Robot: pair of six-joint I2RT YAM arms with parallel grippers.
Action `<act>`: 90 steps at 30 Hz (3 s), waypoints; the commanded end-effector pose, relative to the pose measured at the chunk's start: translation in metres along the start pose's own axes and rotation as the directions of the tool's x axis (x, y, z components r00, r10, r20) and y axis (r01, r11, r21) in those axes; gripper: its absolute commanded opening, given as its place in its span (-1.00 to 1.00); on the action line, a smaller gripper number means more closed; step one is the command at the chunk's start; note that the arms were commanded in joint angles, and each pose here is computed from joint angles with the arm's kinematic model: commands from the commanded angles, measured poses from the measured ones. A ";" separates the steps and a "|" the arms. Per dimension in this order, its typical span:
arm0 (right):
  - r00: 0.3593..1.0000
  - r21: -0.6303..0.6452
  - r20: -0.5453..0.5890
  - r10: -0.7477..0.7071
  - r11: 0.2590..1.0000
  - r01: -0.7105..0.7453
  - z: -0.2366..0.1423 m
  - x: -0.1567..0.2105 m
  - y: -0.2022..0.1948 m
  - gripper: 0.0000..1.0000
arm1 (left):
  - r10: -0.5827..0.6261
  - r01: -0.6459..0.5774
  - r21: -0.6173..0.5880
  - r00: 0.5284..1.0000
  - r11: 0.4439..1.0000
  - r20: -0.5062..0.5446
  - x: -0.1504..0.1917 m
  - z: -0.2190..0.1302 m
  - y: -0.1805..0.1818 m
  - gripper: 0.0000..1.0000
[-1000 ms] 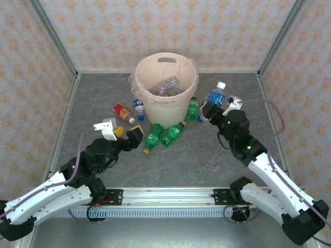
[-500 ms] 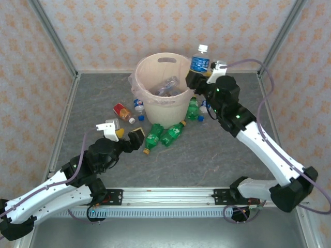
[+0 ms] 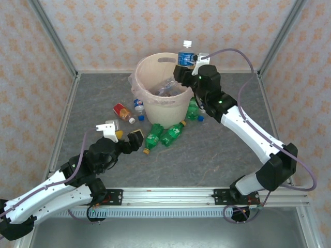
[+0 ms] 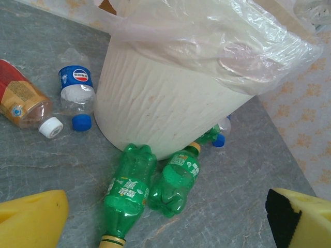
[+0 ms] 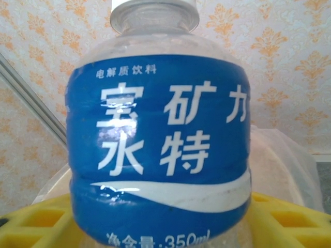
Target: Put the plastic bottles in the bin
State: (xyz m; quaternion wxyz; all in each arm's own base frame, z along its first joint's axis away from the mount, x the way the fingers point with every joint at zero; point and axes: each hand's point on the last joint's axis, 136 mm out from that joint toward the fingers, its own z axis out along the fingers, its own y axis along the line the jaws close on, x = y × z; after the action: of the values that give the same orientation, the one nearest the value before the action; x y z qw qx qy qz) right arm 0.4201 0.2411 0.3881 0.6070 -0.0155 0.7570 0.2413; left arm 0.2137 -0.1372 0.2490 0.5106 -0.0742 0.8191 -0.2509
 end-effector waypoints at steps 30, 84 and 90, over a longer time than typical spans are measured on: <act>0.983 -0.156 0.011 0.181 0.972 -0.177 -0.137 0.050 -0.019 0.99 | 0.030 -0.040 -0.052 0.985 0.998 -0.170 0.074 0.045 0.016 0.98; 0.976 -0.140 -0.070 0.208 0.966 -0.216 -0.178 0.135 -0.058 0.99 | 0.065 -0.143 -0.123 0.868 0.982 -0.492 0.172 0.099 0.062 -0.56; 0.982 -0.127 -0.055 0.179 0.974 -0.185 -0.182 0.128 -0.059 0.99 | 0.037 -0.098 -0.118 0.897 0.988 -0.440 0.156 0.083 0.062 -0.57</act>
State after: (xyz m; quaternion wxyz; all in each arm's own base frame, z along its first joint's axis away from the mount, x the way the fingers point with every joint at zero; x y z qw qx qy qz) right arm 0.2416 0.1585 0.2536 0.5401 0.0130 0.7652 0.3500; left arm 0.2266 -0.1823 0.0641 0.3123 -0.0066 0.9292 -0.1975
